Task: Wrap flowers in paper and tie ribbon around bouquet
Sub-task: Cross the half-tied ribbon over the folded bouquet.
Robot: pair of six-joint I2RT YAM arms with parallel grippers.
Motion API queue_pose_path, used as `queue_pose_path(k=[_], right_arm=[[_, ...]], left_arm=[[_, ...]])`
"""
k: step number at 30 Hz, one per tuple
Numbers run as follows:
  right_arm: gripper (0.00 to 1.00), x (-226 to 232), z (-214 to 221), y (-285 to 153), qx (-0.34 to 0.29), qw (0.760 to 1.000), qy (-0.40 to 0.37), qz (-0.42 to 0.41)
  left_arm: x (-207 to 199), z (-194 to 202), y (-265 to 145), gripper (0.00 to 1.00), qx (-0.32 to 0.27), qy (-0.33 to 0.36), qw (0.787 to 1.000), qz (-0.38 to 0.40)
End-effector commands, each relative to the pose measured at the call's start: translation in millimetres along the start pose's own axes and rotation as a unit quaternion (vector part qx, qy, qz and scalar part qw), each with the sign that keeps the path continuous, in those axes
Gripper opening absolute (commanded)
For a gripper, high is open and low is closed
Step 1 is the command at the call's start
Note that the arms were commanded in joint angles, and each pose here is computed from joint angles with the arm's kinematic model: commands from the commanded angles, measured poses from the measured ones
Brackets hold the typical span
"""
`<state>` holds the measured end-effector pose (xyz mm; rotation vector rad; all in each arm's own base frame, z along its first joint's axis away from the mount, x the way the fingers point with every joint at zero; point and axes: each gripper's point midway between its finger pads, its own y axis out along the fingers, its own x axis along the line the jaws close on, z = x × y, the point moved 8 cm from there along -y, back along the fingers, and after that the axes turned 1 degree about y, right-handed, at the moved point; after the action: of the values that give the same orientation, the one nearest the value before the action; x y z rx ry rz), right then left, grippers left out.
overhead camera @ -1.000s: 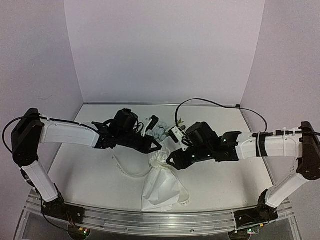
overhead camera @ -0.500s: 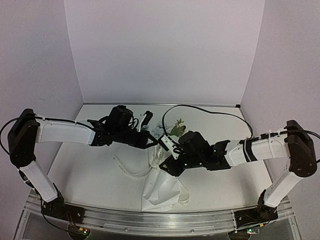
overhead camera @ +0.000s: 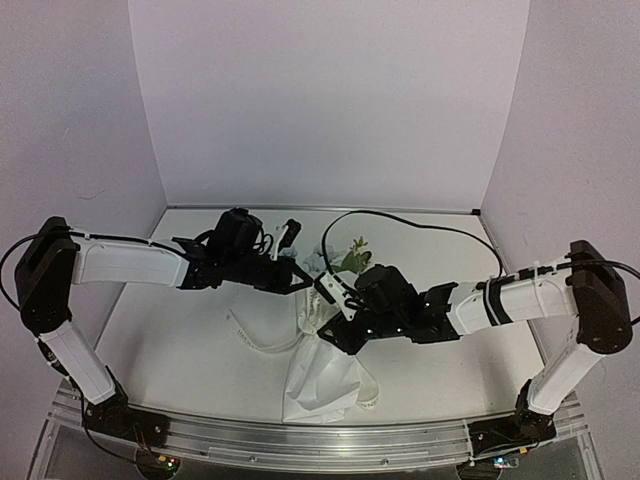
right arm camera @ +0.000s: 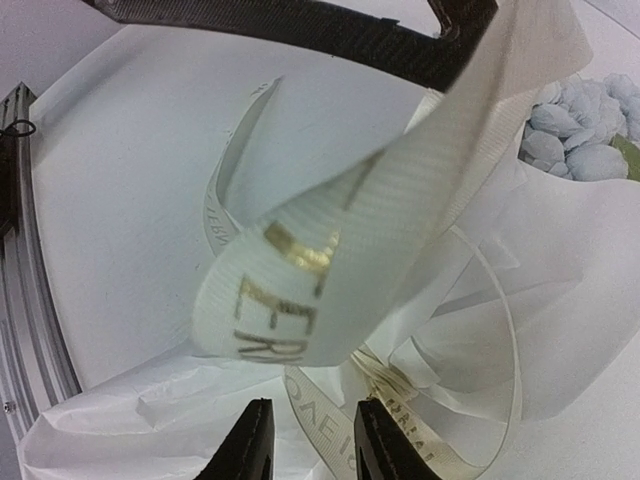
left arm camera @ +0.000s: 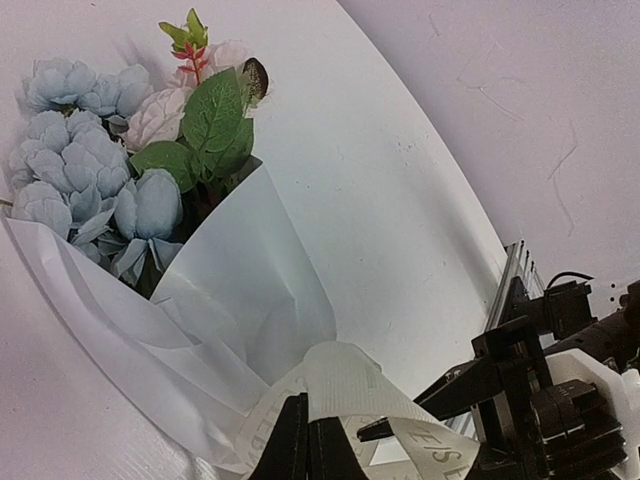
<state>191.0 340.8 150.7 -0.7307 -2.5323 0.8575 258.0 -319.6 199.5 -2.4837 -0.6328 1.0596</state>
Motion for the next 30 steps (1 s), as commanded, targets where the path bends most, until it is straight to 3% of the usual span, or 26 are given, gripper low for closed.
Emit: queue_pose_path(k=[1,9,18,30], right_arm=[[0.28,3.5,0.9,-0.3,-0.01,1.0,0.008,0.001],[0.26,1.8,7.5,3.7,-0.002,1.0,0.01,0.018],[0.0,-5.2,8.6,-4.8,-0.012,0.998,0.017,0.053],[0.0,-13.2,13.4,-31.1,-0.005,0.994,0.053,0.096]], left_arm=[[-8.9,-10.7,-10.7,0.0,-0.023,0.005,0.999,0.022],[-8.1,-11.9,-12.6,0.0,-0.024,0.002,0.999,0.025],[-10.2,-12.0,-17.0,0.0,-0.031,0.004,0.999,0.037],[-16.3,-7.5,-29.1,0.0,-0.044,0.015,0.997,0.067]])
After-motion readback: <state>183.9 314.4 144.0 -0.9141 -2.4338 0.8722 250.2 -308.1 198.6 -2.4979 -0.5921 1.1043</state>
